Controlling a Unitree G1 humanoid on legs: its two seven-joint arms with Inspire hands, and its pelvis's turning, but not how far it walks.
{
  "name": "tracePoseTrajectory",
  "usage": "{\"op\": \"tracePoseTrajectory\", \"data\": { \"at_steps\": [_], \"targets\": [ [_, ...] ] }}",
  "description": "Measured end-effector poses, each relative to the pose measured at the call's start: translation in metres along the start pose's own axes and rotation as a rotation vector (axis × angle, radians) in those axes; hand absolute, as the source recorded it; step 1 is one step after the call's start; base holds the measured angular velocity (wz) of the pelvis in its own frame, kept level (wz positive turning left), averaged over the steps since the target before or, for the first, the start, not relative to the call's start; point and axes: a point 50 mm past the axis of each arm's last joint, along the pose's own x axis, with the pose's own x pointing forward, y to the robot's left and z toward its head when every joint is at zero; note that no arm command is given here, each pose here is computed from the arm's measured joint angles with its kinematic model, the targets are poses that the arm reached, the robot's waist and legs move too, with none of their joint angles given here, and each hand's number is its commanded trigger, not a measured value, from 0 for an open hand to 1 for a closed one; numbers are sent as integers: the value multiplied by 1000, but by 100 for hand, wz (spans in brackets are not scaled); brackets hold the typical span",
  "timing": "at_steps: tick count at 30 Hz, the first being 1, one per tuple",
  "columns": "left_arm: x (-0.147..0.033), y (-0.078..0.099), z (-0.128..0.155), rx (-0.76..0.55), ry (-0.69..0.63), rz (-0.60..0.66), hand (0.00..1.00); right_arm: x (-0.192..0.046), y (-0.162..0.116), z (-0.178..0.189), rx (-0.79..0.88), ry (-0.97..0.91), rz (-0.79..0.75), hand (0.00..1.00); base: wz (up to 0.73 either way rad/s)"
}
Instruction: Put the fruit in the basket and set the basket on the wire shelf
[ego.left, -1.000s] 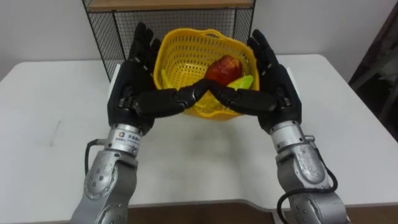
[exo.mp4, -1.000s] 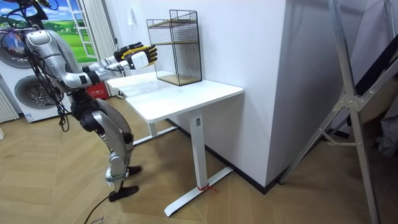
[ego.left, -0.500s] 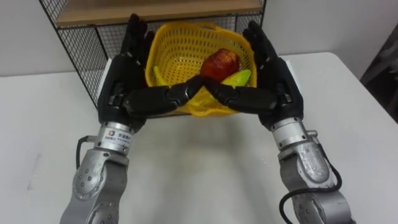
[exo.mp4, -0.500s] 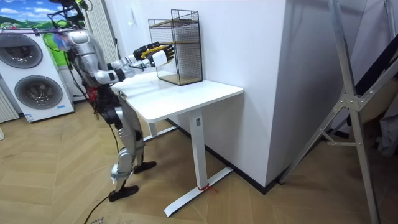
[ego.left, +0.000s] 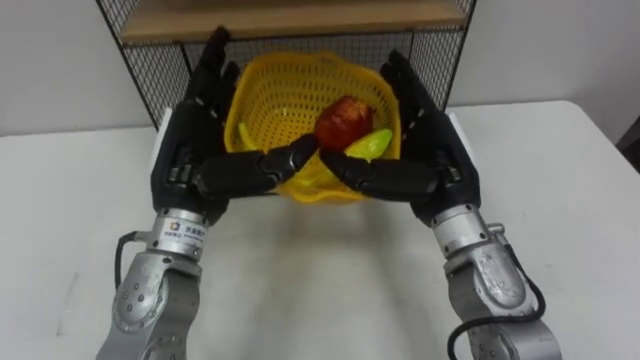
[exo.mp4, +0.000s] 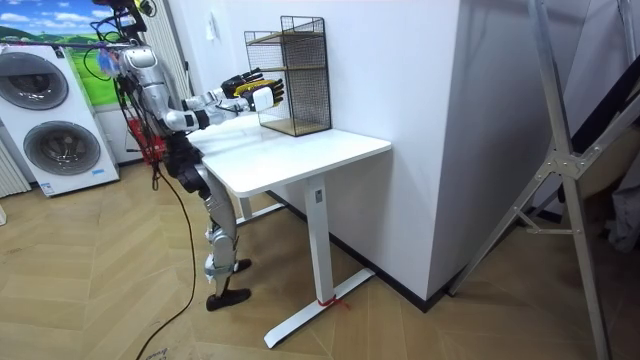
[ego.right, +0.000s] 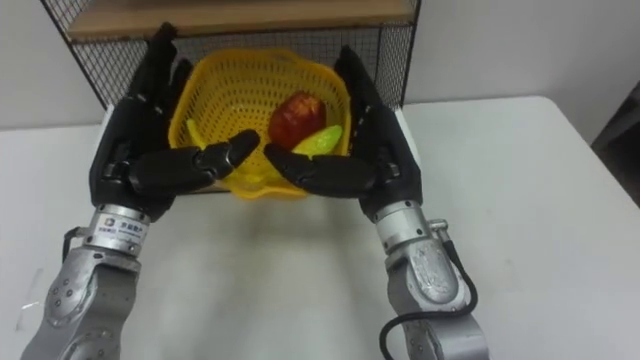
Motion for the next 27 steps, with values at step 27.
{"op": "tracePoseTrajectory", "data": {
  "at_steps": [27],
  "targets": [
    [-11,-10,-45,-24,175,121,0,11,0,-23,57,107,-94,0,0]
  ]
}}
